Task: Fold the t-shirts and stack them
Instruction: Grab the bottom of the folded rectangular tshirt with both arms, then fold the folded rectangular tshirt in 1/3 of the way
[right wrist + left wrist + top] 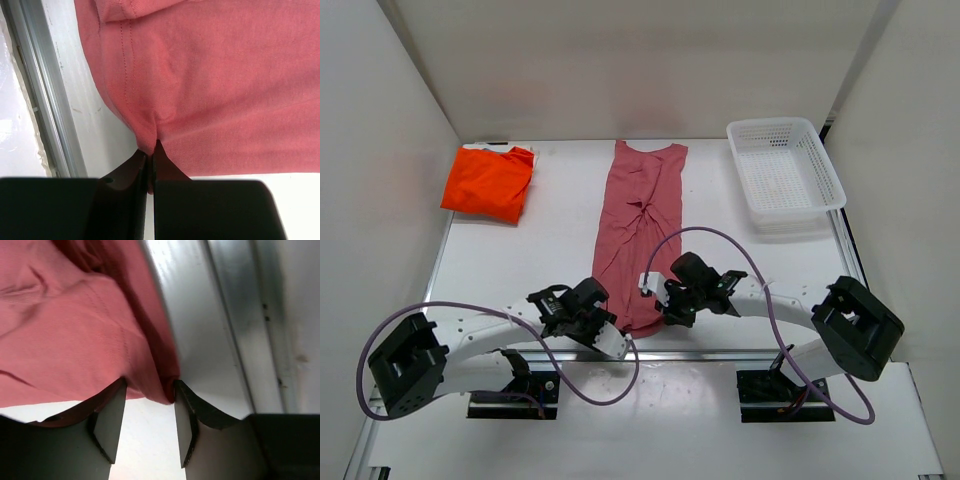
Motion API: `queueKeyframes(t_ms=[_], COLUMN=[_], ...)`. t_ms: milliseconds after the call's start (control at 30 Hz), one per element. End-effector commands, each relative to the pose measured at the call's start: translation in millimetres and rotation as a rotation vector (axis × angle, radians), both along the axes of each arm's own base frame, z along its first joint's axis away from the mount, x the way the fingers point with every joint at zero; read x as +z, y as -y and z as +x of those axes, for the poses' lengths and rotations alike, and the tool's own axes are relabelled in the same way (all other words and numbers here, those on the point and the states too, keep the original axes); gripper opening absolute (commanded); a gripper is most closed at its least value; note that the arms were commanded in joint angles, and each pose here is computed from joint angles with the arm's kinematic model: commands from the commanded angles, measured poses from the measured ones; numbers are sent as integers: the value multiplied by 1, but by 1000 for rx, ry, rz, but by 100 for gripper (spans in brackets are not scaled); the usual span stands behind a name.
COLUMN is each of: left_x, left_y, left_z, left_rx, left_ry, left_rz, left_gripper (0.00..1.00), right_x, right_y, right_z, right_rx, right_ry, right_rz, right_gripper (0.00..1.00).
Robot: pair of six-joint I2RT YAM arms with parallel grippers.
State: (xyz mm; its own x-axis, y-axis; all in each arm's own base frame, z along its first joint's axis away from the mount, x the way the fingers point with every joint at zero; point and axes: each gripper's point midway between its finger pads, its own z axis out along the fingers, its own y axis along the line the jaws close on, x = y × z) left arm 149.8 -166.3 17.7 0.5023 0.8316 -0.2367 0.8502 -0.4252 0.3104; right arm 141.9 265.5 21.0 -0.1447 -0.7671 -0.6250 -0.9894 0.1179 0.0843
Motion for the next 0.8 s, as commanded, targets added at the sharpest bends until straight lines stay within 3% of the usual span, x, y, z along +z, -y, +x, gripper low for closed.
queueKeyframes(t_ms=[0,100,167,267,433,600,767], left_x=[-10,-18,-17,-6,29,79,92], left_y=[2,-4,-2,14,38,44,39], left_z=[1,-4,-4,1,24,84,141], left_rx=[-39,-38,-25,28,231,508,729], left_ry=[38,6,-6,-17,-123,-175,-194], left_rz=[1,26,22,-39,-141,-293,-355], left_gripper=[53,42,22,1,0,0,0], right_x=[9,8,9,13,44,78,93], right_y=[-9,-9,-9,-10,-16,-18,-16], right_z=[2,2,2,5,19,49,95], right_rx=[3,-4,-1,-13,-55,-121,-186], right_ry=[-11,-25,-29,-39,-31,-63,-45], right_rz=[51,53,53,62,119,209,235], right_gripper=[1,2,1,2,1,1,2])
